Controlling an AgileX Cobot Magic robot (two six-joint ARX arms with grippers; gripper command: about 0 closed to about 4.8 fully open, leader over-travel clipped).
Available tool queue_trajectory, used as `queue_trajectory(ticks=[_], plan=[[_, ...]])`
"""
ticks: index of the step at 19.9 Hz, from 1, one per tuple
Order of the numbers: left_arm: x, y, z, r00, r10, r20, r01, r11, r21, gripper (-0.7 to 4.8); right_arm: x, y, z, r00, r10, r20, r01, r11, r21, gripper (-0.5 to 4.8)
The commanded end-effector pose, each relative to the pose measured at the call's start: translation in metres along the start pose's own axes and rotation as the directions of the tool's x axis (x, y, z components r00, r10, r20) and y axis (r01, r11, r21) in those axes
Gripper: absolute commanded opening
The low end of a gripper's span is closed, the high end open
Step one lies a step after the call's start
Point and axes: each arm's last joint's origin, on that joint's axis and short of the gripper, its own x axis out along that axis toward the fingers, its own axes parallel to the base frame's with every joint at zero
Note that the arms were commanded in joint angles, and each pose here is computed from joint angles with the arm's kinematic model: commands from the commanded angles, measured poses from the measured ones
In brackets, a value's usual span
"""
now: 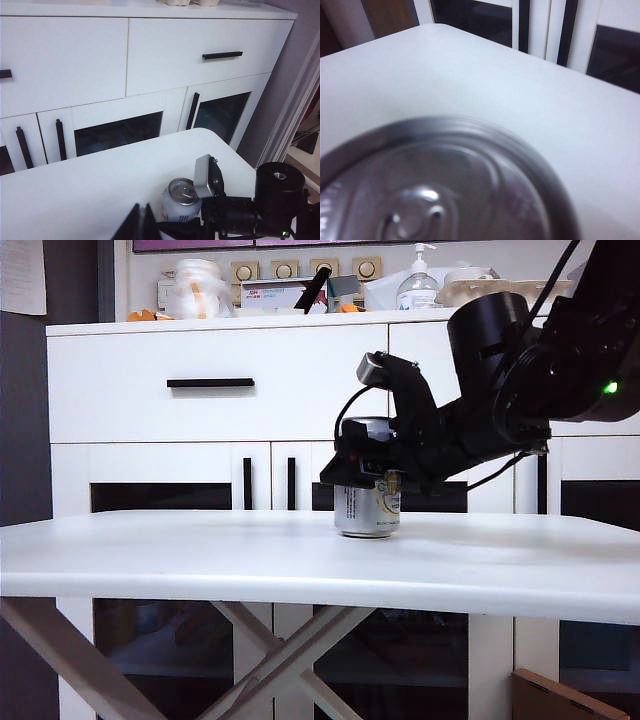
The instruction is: Pick up a can of beer from the white table, open the left drawer, place the beer inside the drawer, and finally close the drawer.
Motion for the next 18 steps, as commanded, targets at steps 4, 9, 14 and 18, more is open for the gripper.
queue_trajectory(ticks=[4, 9, 14, 18], plan=[[-0.001, -0.001, 0.009, 0.996, -0.005, 0.086, 0.011, 0.998, -0.068, -0.05, -0.035, 0.013, 0.064, 0.991, 0.015, 0.13, -0.012, 1.0, -0.027, -0.05], [0.002, 0.0, 0.014, 0.99, -0.009, 0.138, 0.047, 0.962, -0.271, -0.05, -0.082, 0.024, 0.109, 0.981, -0.092, 0.169, 0.097, 0.995, -0.018, -0.05], [0.031, 0.008, 0.006, 0.991, -0.016, 0.129, 0.074, 0.886, -0.457, -0.05, -0.126, 0.036, 0.13, 0.985, -0.12, 0.122, 0.122, 0.993, -0.007, -0.05], [0.055, 0.026, 0.004, 0.982, 0.017, 0.189, 0.083, 0.857, -0.508, -0.05, -0.144, 0.041, 0.141, 0.978, -0.116, 0.175, 0.121, 0.993, -0.015, -0.05]])
